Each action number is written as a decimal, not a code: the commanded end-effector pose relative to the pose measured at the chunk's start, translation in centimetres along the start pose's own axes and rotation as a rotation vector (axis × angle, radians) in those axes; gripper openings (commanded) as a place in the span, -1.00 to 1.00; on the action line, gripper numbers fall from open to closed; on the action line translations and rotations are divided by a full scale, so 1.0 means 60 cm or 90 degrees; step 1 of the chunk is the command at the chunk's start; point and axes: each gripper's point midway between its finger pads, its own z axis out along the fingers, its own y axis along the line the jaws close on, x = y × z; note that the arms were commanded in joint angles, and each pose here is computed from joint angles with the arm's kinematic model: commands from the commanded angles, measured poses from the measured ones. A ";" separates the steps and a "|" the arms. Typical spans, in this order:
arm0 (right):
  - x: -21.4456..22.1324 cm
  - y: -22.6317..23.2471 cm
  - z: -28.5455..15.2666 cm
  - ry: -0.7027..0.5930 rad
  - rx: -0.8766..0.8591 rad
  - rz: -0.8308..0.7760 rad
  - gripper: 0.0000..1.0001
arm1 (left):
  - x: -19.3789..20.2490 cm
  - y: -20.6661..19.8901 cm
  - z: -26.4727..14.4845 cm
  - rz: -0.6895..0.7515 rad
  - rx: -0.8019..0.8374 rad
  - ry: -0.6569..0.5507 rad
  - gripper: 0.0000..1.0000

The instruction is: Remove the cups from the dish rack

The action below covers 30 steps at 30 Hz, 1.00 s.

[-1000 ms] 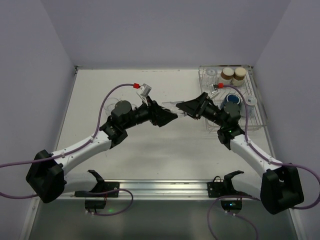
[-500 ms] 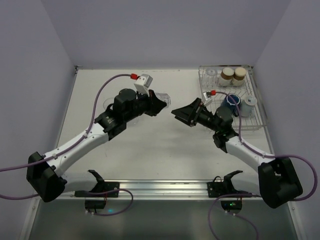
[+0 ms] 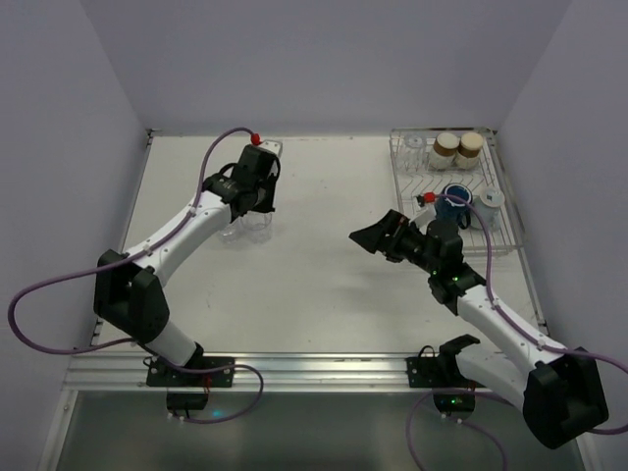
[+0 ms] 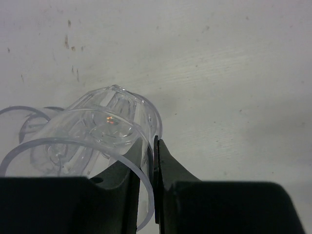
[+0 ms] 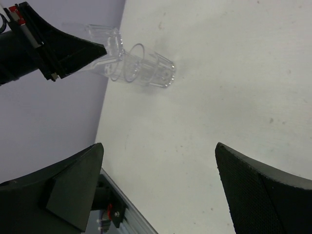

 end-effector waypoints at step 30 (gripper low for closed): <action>-0.031 -0.016 0.003 -0.035 0.058 -0.058 0.98 | 0.066 0.014 0.048 0.067 -0.019 0.165 -0.35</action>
